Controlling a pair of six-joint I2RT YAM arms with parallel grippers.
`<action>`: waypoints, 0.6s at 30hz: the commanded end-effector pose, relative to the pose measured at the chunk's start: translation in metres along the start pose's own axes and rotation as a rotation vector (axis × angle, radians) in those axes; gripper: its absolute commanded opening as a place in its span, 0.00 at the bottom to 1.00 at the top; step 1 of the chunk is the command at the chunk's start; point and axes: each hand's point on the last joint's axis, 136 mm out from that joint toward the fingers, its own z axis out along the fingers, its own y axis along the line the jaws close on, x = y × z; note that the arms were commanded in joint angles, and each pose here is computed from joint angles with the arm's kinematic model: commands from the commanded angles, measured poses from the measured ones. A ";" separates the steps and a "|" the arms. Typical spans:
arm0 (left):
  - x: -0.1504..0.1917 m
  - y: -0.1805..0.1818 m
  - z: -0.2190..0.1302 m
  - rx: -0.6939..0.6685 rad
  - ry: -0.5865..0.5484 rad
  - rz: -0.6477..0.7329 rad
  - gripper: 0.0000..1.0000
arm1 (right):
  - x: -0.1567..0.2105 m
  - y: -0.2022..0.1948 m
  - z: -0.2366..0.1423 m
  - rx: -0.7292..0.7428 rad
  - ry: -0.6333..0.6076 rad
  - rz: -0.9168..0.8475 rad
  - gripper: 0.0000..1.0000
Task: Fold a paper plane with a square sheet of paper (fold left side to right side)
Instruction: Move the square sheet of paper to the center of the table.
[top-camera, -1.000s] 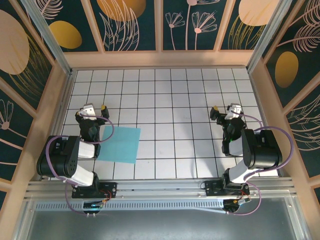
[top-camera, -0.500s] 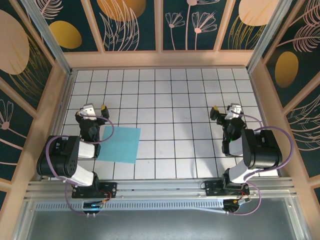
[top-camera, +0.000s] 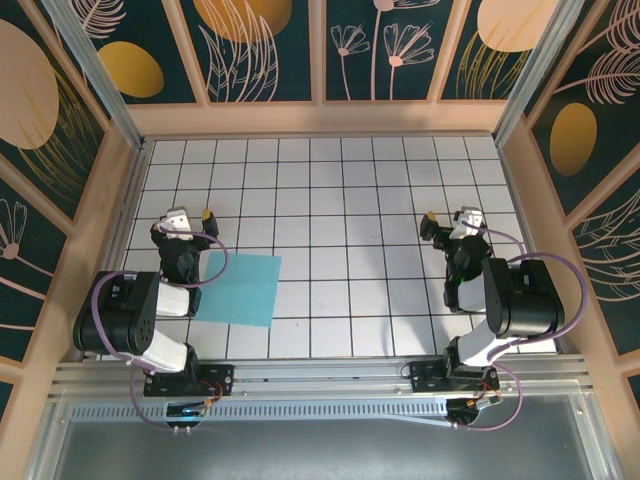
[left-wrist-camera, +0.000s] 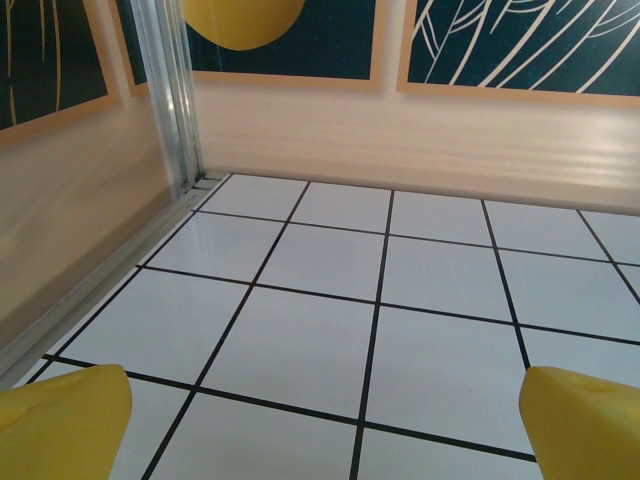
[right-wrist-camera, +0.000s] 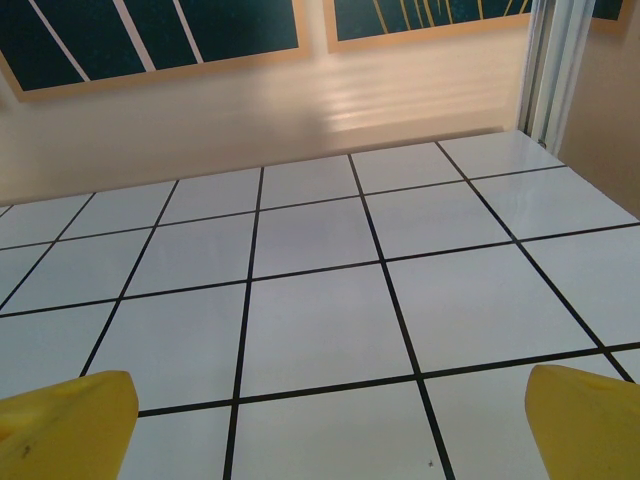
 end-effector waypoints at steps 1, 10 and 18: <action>-0.004 -0.002 0.001 0.014 -0.015 -0.017 0.99 | -0.008 0.000 0.000 0.003 -0.030 0.015 0.99; -0.056 -0.008 0.011 0.005 0.086 -0.027 0.99 | -0.049 0.000 0.013 0.009 0.038 0.065 0.99; -0.076 -0.019 -0.020 0.055 0.207 -0.343 0.99 | -0.085 0.019 -0.008 -0.076 0.056 0.247 0.99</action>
